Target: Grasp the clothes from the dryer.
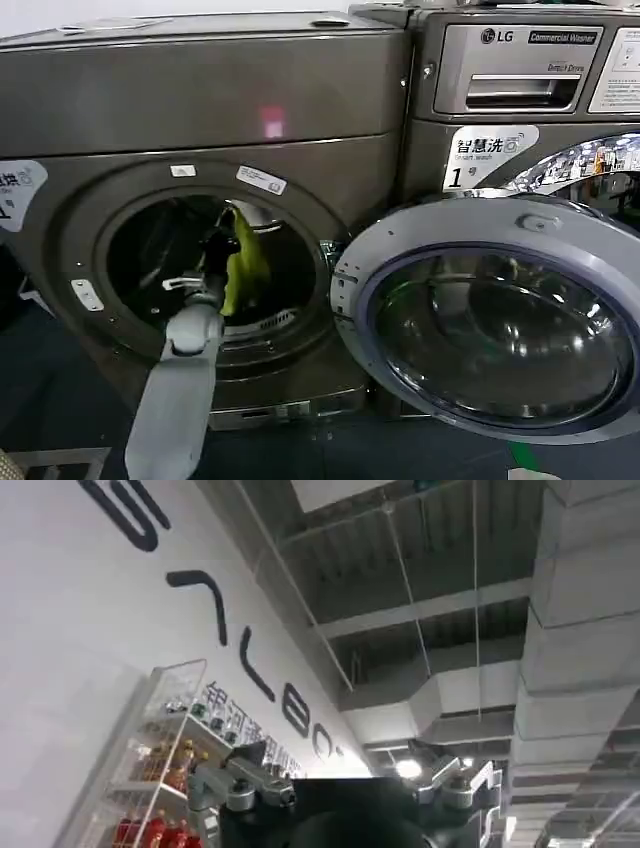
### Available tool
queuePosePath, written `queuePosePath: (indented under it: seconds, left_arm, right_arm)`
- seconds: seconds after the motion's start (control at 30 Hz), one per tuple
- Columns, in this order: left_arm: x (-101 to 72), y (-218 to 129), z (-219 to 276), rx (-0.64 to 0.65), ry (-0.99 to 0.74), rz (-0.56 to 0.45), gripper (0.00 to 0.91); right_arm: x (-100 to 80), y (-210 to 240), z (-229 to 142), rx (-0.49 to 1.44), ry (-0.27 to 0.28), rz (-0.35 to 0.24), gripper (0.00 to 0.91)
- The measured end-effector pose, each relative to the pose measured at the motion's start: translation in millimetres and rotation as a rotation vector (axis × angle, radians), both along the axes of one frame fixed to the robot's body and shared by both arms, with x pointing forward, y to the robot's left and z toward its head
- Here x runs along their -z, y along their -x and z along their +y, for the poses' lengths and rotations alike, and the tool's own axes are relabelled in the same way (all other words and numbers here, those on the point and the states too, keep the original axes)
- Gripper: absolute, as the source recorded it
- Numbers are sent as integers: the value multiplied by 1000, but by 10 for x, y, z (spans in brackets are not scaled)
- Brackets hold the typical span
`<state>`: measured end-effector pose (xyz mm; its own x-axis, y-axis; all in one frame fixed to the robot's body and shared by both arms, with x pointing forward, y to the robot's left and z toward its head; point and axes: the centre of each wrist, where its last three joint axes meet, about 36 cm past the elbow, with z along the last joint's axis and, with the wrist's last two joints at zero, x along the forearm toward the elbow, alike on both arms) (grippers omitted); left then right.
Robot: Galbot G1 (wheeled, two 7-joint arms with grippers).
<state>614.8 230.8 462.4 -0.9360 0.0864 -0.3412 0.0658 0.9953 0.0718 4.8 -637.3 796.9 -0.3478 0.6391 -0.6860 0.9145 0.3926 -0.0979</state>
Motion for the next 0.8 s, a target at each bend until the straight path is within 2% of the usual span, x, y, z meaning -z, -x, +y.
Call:
queuePosePath:
  seconds: [0.37,0.8]
  left_arm:
    - [42,179,-44,-58,13,-53,0]
    - [37,259,-78,-68,15,-39,0]
  right_arm:
    - [-10,23,-2,5,17,-8,907]
    - [-21,45,19,-6,22,-7,907]
